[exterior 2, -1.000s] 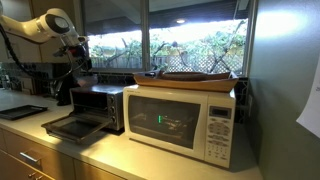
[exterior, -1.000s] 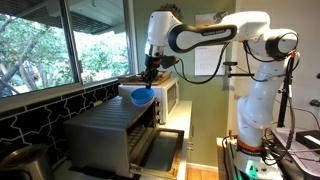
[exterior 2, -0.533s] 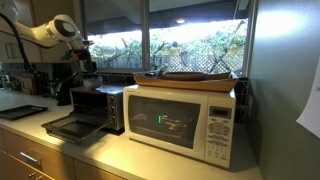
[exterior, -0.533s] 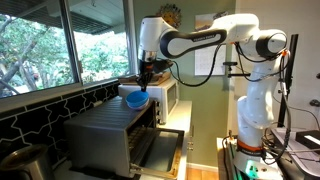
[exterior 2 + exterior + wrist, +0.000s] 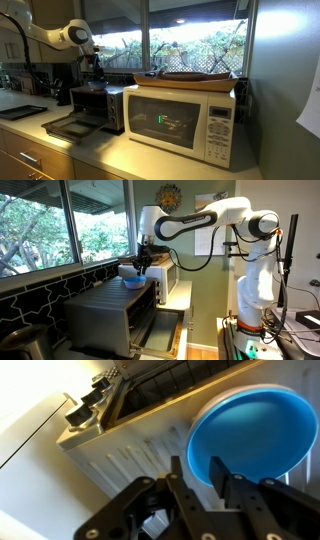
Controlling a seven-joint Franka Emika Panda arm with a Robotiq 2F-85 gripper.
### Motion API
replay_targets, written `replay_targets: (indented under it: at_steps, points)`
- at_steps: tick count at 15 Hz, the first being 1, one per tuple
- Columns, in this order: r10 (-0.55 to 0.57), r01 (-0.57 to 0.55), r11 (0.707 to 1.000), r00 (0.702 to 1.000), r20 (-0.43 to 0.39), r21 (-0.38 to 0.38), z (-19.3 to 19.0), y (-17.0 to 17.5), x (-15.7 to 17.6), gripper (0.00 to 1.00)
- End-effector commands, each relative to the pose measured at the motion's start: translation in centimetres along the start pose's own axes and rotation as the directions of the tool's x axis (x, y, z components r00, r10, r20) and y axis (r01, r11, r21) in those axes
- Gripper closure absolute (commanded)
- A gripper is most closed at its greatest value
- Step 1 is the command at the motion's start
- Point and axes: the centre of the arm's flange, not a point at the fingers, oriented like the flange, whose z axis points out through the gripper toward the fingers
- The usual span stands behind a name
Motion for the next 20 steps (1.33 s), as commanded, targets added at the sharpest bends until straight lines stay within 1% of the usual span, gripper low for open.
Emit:
replay_targets:
  at_steps: [1,3,4,5,6,7,8,13,15,16,17,19,20]
  points:
    - [0.052,-0.053,0.998,0.998,0.029,0.038,1.1,0.7,-0.8,0.32]
    - [0.065,-0.067,0.996,0.997,0.048,0.051,1.6,0.8,-1.0,0.18]
    - [0.071,-0.074,0.996,0.996,0.057,0.058,1.9,0.7,-1.1,0.10]
    - [0.076,-0.080,0.995,0.995,0.067,0.064,2.2,0.7,-1.2,0.07]
    - [0.080,-0.085,0.994,0.994,0.075,0.068,2.6,0.8,-1.3,0.20]
    - [0.084,-0.090,0.993,0.993,0.083,0.070,2.8,0.8,-1.4,0.37]
    - [0.087,-0.094,0.993,0.992,0.089,0.073,3.0,0.8,-1.5,0.42]
    - [0.092,-0.100,0.992,0.991,0.097,0.080,3.0,0.6,-1.8,0.81]
    - [0.076,-0.082,0.995,0.993,0.096,0.061,2.4,0.6,-1.9,0.97]
    - [0.061,-0.066,0.997,0.994,0.090,0.048,1.9,0.5,-1.9,1.00]
    - [0.051,-0.054,0.998,0.995,0.082,0.026,1.2,0.4,-1.9,1.00]
    - [0.021,-0.019,1.000,0.997,0.068,-0.024,-0.5,-0.3,-1.9,0.99]
    - [-0.001,0.005,0.998,0.998,0.063,-0.063,-1.4,-0.6,-2.1,0.99]
